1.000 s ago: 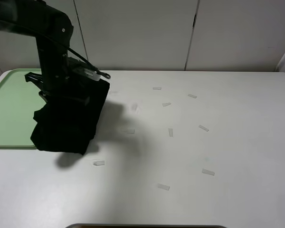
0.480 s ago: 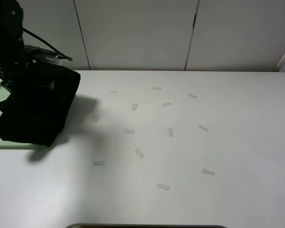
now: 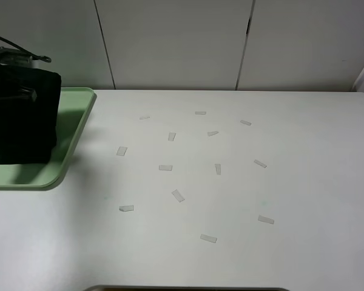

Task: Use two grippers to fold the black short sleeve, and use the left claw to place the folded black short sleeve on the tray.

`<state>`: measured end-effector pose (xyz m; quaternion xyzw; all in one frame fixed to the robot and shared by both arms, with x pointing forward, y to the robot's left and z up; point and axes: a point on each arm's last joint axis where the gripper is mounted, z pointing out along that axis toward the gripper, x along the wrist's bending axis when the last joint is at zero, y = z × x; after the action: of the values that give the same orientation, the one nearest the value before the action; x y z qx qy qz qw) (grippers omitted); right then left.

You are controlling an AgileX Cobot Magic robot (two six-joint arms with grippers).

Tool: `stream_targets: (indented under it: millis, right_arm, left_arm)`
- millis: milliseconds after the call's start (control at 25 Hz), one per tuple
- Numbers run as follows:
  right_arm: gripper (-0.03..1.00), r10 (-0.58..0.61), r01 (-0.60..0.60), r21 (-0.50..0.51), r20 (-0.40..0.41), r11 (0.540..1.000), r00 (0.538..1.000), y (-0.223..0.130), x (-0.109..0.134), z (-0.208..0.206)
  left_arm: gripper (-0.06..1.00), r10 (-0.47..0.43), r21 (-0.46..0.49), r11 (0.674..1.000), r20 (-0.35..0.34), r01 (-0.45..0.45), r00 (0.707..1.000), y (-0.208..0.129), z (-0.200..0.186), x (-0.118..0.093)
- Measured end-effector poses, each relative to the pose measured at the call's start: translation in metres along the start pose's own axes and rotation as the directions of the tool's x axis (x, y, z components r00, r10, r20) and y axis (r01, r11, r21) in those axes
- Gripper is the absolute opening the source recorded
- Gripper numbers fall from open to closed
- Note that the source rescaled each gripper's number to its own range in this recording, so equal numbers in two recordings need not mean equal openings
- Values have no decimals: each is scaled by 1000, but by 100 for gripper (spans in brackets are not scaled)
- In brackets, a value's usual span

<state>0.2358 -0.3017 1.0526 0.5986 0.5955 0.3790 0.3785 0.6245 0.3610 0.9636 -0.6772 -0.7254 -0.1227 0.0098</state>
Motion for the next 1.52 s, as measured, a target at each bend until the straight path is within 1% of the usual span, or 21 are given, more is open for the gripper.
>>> stream_targets:
  millis: [400, 440, 480, 520, 560, 640, 680, 720, 880, 1080, 1200, 1280, 1400, 1520]
  right_arm:
    - [100, 0, 0, 0, 0, 1000, 1000, 0, 0, 0]
    - [100, 0, 0, 0, 0, 1000, 1000, 0, 0, 0]
    - [100, 0, 0, 0, 0, 1000, 1000, 0, 0, 0]
    - [100, 0, 0, 0, 0, 1000, 1000, 0, 0, 0]
    - [100, 0, 0, 0, 0, 1000, 1000, 0, 0, 0]
    - [100, 0, 0, 0, 0, 1000, 1000, 0, 0, 0]
    - [100, 0, 0, 0, 0, 1000, 1000, 0, 0, 0]
    - [100, 0, 0, 0, 0, 1000, 1000, 0, 0, 0]
    - [100, 0, 0, 0, 0, 1000, 1000, 0, 0, 0]
    - [100, 0, 0, 0, 0, 1000, 1000, 0, 0, 0]
    - [100, 0, 0, 0, 0, 1000, 1000, 0, 0, 0]
    - [100, 0, 0, 0, 0, 1000, 1000, 0, 0, 0]
    - [100, 0, 0, 0, 0, 1000, 1000, 0, 0, 0]
    - [100, 0, 0, 0, 0, 1000, 1000, 0, 0, 0]
  left_arm:
    - [25, -2, -5, 1000, -1, 2, 1000, 0, 0, 2]
    - [28, 0, -6, 1000, -4, 0, 1000, 0, 0, 2]
    - [36, 3, -6, 1000, -8, -3, 1000, 0, 0, 2]
    - [48, 3, -8, 1000, -12, -3, 1000, 1, 0, 3]
    - [63, -2, -10, 1000, -13, 2, 1000, 1, 0, 3]
    - [84, -8, -11, 1000, -15, 7, 1000, 1, 0, 3]
    - [90, -8, -11, 1000, -15, 8, 1000, 1, 0, 3]
    - [94, -8, -11, 1000, -15, 8, 1000, 1, 0, 3]
    - [99, -9, -3, 1000, -16, 9, 1000, 1, 0, 3]
    - [100, -19, 35, 999, -25, 20, 1000, 2, -9, 6]
    - [100, -26, 38, 999, -21, 27, 999, 4, -12, 6]
    - [100, -42, 38, 998, 3, 42, 999, 4, -13, 4]
    - [100, -76, 56, 996, 57, 73, 995, 3, -13, -2]
    - [100, -67, 98, 993, 70, 60, 995, -1, -16, -10]
